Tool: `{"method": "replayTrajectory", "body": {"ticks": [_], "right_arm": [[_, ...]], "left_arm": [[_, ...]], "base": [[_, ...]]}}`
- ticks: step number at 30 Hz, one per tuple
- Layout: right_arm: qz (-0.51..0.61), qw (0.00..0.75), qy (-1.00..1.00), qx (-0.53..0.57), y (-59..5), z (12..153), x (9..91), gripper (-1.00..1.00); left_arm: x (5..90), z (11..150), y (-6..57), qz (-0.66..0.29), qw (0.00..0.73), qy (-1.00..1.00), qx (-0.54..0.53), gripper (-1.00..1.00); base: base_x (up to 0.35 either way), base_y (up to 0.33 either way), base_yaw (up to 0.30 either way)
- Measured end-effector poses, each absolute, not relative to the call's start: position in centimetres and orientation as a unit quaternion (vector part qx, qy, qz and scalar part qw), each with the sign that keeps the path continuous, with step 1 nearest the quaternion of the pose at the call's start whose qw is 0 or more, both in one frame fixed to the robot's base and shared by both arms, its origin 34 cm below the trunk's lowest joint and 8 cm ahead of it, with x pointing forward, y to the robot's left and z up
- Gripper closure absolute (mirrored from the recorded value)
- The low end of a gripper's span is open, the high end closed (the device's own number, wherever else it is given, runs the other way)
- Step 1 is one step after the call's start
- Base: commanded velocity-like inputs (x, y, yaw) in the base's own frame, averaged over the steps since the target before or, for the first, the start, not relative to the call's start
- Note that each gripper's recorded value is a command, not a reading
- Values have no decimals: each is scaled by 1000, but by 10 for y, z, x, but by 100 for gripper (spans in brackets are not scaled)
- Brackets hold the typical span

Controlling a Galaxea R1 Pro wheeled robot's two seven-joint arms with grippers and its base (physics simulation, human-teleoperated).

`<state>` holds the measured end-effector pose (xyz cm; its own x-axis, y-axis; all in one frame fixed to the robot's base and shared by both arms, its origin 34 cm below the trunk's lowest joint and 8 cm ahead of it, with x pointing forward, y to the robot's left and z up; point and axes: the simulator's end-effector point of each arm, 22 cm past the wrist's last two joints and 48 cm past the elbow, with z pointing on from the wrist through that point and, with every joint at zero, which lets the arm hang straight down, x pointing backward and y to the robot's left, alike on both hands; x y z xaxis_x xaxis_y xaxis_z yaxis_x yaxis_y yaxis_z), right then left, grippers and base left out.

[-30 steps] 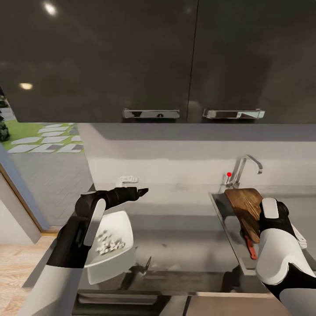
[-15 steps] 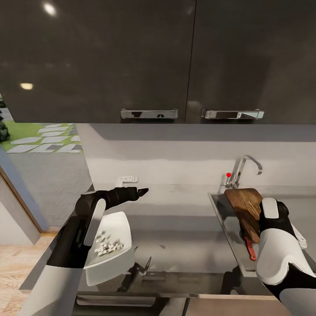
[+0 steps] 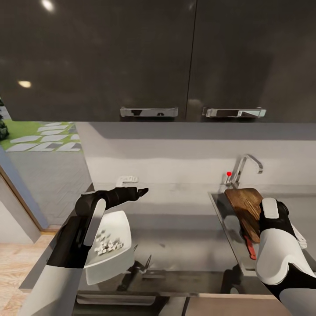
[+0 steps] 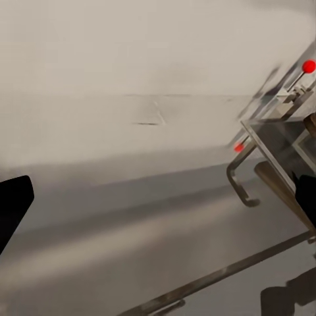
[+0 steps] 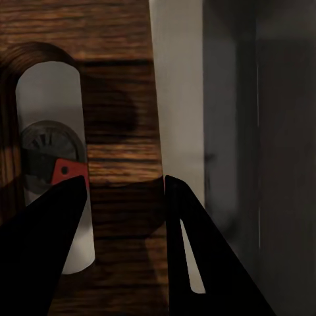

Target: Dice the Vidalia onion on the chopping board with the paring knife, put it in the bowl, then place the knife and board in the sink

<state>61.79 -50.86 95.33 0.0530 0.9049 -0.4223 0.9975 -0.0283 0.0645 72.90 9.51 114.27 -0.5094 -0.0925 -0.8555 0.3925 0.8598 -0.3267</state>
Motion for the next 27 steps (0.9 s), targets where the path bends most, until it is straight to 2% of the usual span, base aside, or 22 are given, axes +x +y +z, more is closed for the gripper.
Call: {"method": "replayTrajectory", "body": {"ticks": [27], "right_arm": [[-145, 162, 678, 702, -509, 936, 616, 100]], "left_arm": [[733, 1121, 95, -250, 473, 841, 86, -100]], "base": [[0, 0, 0]]}}
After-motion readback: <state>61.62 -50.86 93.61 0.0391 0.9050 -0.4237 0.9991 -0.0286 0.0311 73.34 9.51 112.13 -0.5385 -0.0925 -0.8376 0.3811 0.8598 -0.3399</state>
